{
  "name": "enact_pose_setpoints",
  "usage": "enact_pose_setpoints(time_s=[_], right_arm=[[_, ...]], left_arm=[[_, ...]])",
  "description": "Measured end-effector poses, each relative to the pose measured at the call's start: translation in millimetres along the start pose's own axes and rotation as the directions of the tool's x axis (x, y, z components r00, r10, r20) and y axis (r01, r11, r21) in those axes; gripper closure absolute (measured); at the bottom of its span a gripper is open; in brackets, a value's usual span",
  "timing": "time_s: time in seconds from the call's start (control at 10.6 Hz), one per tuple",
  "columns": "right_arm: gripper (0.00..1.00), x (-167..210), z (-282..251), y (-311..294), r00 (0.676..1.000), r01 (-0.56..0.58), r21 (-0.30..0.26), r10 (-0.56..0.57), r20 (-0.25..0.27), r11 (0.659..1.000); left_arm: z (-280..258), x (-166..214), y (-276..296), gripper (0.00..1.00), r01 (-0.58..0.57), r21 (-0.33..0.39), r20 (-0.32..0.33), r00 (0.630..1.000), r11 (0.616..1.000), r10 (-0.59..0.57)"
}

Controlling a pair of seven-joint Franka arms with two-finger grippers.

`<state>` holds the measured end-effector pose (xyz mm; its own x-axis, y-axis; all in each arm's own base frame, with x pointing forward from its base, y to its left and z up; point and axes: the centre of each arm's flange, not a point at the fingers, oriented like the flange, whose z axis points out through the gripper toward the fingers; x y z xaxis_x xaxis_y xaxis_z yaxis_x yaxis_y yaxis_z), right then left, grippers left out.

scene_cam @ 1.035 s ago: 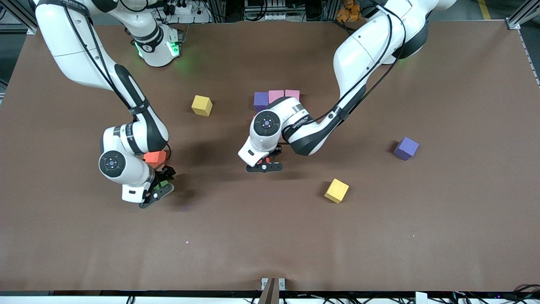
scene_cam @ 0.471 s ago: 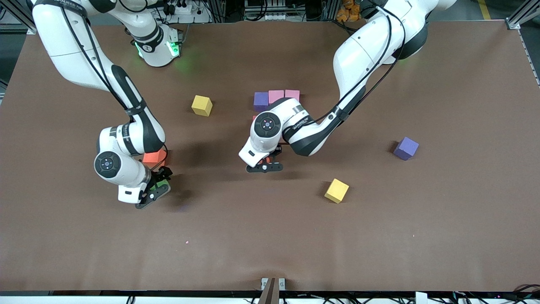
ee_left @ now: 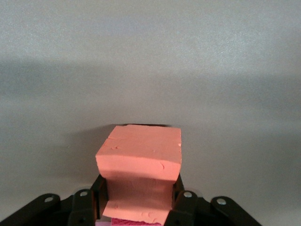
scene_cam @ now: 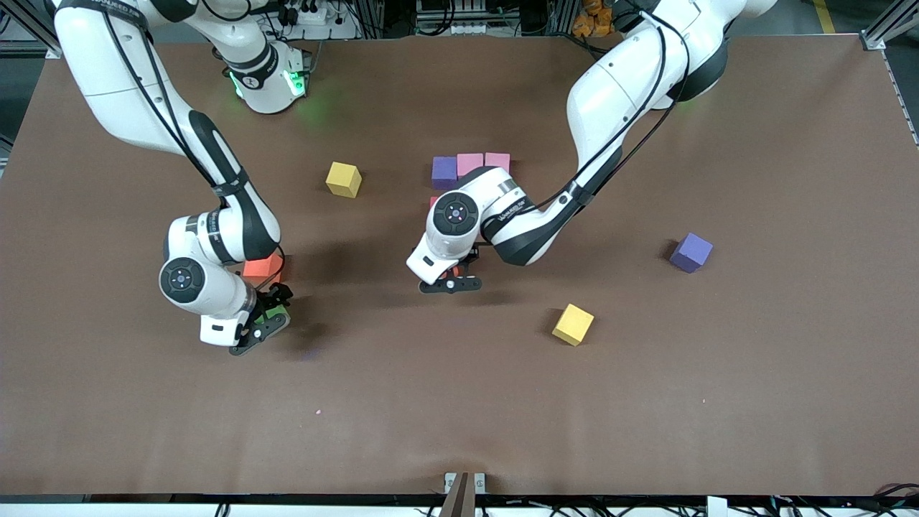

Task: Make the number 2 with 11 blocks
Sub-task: 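Place the orange cube under the red cube while the right gripper lifts green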

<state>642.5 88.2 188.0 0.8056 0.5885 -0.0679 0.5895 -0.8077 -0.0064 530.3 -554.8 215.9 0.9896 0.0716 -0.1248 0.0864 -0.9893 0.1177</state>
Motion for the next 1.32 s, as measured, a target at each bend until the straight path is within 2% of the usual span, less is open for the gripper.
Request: enact_pose_setpoints(time_s=[0.38,0.66,0.75,0.94,1.13,1.32], right_arm=[[0.0,0,0,0,1.0,0.0,0.0,0.0,0.0,1.0],[0.0,0,0,0,1.0,0.001,0.0,-0.001,0.0,1.0],[0.0,0,0,0,1.0,0.001,0.0,-0.001,0.0,1.0],[0.01,0,0,0,1.0,0.008,0.0,-0.008,0.0,1.0],[0.13,0,-1,0,1.0,0.031,0.0,-0.031,-0.001,1.0],[0.39,1,-3,-1,0.999,0.036,-0.002,-0.036,-0.005,0.999]], left_arm=[[1,0,0,0.41,0.001,0.002,0.002,1.0,1.0,-0.001],[3,0,-2,0.08,0.001,0.007,0.005,1.0,1.0,-0.001],[3,0,-1,0.0,0.001,0.006,0.004,1.0,1.0,-0.001],[-2,0,1,0.0,0.004,-0.004,0.005,1.0,1.0,-0.004],[-26,1,8,0.0,0.018,-0.048,0.001,1.0,0.999,-0.018],[-81,11,4,0.0,0.031,-0.062,-0.041,0.999,0.998,-0.034]])
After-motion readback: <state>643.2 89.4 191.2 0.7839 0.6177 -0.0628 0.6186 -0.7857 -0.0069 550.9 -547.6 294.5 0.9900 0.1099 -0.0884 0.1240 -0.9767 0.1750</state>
